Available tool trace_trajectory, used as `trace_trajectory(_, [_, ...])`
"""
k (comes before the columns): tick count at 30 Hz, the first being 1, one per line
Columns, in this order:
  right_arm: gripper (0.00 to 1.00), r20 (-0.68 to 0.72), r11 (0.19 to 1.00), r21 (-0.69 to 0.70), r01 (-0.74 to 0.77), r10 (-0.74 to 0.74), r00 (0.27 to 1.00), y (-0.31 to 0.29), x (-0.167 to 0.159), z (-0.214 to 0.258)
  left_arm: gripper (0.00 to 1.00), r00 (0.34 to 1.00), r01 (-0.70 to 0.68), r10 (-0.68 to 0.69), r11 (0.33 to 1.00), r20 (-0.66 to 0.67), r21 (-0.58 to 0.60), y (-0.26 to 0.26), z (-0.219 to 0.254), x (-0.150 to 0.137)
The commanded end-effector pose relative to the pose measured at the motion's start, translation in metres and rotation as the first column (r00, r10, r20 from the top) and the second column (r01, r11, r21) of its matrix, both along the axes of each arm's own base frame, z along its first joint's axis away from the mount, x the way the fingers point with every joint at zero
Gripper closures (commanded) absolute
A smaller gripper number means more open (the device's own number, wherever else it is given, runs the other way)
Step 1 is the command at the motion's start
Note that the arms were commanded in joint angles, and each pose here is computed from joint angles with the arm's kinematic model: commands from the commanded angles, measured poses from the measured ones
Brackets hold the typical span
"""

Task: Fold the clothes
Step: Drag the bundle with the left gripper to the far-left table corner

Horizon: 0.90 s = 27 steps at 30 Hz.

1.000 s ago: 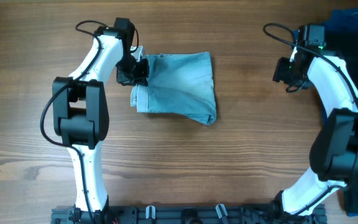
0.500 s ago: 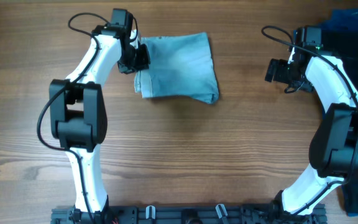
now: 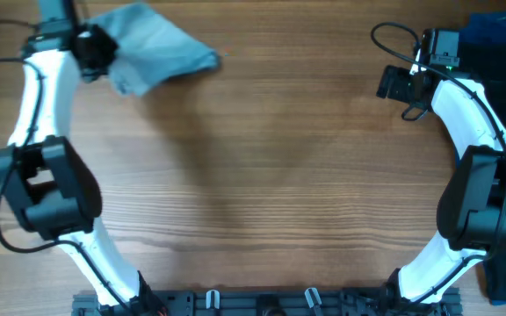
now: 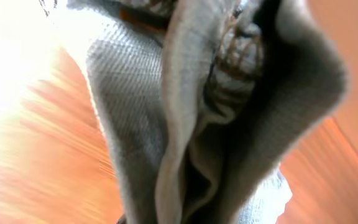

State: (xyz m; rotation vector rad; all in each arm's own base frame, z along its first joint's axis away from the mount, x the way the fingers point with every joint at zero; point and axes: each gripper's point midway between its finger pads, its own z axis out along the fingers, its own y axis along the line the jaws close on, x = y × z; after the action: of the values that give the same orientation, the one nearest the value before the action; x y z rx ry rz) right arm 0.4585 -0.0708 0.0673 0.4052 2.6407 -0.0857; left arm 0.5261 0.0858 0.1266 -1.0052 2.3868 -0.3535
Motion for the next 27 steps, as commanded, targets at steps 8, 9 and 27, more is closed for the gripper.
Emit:
trace_trajectory(8, [0.0, -0.018, 1.0, -0.002, 0.01, -0.01, 1.0, -0.003, -0.003, -0.009, 0.96, 0.923, -0.377, 0.367, 0.922, -0.116, -0.085, 0.109, -0.029, -0.041])
trace_trajectory(9, [0.0, -0.017, 1.0, -0.003, 0.01, -0.01, 1.0, -0.003, -0.003, -0.009, 0.96, 0.907, -0.411, 0.394, 0.906, -0.152, -0.1, 0.111, -0.042, -0.045])
trace_trajectory(27, [0.0, -0.017, 1.0, -0.003, 0.01, -0.01, 1.0, -0.003, -0.003, -0.009, 0.96, 0.716, -0.693, 0.63, 0.693, -0.3, -0.201, 0.119, -0.09, -0.053])
